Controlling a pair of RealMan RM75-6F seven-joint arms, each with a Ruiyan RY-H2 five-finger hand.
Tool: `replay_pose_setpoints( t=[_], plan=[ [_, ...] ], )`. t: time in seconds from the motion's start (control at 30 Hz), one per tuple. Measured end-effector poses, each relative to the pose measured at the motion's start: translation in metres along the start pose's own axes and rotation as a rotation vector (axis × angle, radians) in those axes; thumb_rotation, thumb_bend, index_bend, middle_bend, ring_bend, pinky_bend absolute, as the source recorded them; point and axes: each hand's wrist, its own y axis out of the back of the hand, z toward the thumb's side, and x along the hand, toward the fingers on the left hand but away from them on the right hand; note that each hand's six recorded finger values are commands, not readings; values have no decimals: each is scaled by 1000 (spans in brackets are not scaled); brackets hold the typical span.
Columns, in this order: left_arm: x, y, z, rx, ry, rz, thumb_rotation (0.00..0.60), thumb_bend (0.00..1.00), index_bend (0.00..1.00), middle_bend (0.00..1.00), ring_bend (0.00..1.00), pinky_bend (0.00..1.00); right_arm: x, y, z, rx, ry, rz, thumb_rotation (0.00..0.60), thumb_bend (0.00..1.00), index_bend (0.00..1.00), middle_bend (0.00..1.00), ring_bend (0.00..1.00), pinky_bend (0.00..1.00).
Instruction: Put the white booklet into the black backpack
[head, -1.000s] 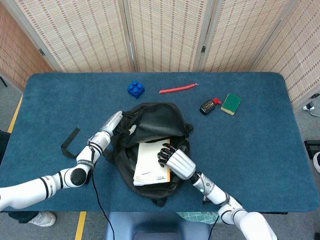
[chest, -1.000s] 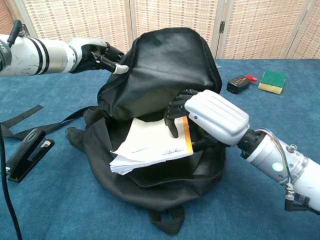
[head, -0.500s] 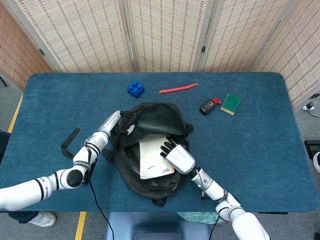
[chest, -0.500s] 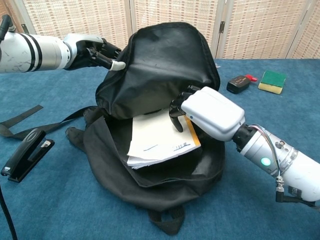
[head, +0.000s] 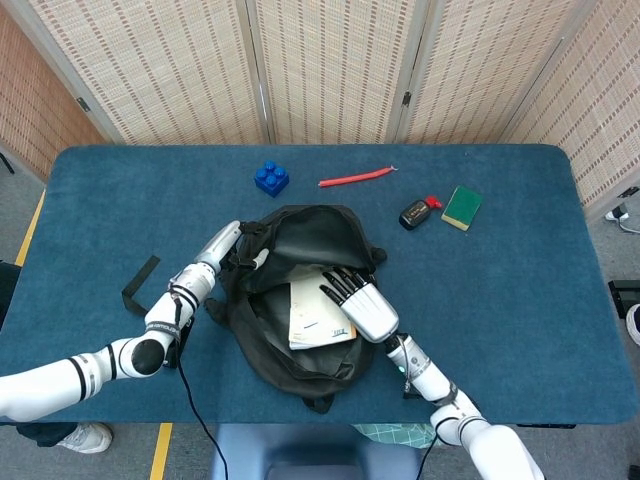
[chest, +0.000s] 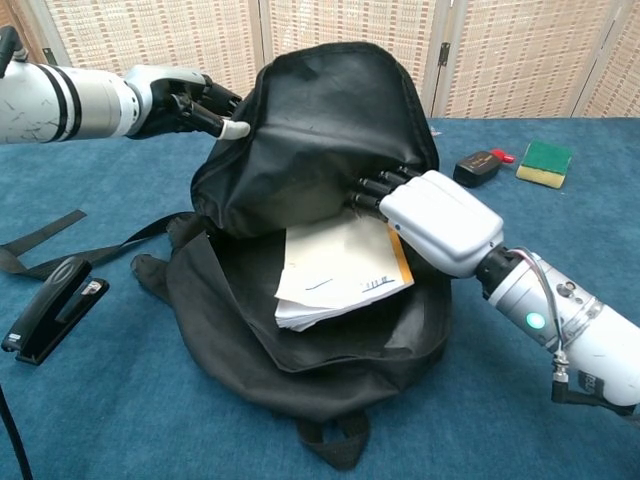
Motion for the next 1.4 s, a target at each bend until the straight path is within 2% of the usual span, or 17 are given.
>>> replay_pose_setpoints(
  t=[0.13,0.43,0.6,0.77,0.97,1.1,1.23,1.4],
  plan=[
    [0,-1,0,3,3,-5,600,598,550,298,239,0,5,1,-3,-20,-19,-1,600,199,0,15,17,0],
    [1,-3,1,13,8,-6,600,597,534,295,237,0,18,12,-4,-91,-21,-4,600,136,0,13,9,0],
    [-1,-7,1,27,10,-15,600,598,526,292,234,0,27,25,-2,-148,-7,-3,600,136,0,63,84,3],
    [-4,-12,-2,48,13,-32,600,597,514,282,227,0,47,49,-2,-213,10,1,600,136,39,109,127,39],
    [-8,-20,-5,70,15,-58,600,595,451,253,203,0,82,71,-18,-105,19,46,600,137,47,115,127,40],
    [-15,-23,-6,92,12,-85,600,575,320,202,162,0,108,86,-29,-64,20,53,600,137,71,130,140,59],
    [-26,-24,-6,127,-2,-114,600,487,186,149,121,0,139,105,-47,-42,-22,31,600,136,92,149,150,76],
    [-44,-17,-10,158,-24,-104,600,470,163,141,115,0,170,126,-70,-33,-108,11,600,136,97,156,158,89]
  ],
)
